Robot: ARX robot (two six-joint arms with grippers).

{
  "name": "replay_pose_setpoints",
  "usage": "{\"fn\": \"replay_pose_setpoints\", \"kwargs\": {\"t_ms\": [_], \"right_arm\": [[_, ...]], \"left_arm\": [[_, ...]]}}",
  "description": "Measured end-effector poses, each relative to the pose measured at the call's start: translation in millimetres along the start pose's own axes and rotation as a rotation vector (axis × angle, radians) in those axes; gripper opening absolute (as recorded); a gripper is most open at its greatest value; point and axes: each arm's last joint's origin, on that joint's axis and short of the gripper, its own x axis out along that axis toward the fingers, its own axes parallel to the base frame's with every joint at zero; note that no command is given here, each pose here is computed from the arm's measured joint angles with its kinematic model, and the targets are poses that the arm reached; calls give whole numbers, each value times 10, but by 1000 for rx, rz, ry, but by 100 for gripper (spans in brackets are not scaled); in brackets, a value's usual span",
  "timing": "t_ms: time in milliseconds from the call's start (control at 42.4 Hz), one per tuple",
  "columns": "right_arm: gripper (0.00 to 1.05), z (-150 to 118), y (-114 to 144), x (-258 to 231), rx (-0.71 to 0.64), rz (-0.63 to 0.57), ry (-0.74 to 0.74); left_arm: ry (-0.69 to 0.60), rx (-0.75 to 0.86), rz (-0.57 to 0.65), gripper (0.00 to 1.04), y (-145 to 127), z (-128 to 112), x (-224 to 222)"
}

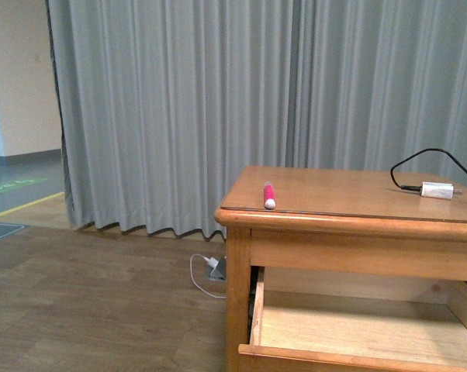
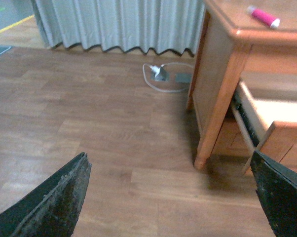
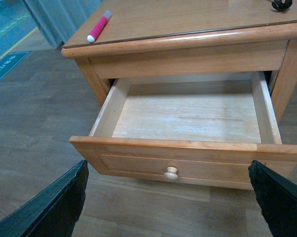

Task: Place pink marker in drawer with both arms

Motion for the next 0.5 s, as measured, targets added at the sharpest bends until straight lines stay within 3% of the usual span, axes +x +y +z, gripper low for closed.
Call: {"fn": "replay_pose_setpoints", "kwargs": {"t_ms": [189,496], "right_arm": [[96,0,0,0,4,0,0],[96,0,0,0,6,0,0]], "left_arm": [[-104,76,-2,99,-211,617,669],[3,186,-77,99,-800,952,1971]]}}
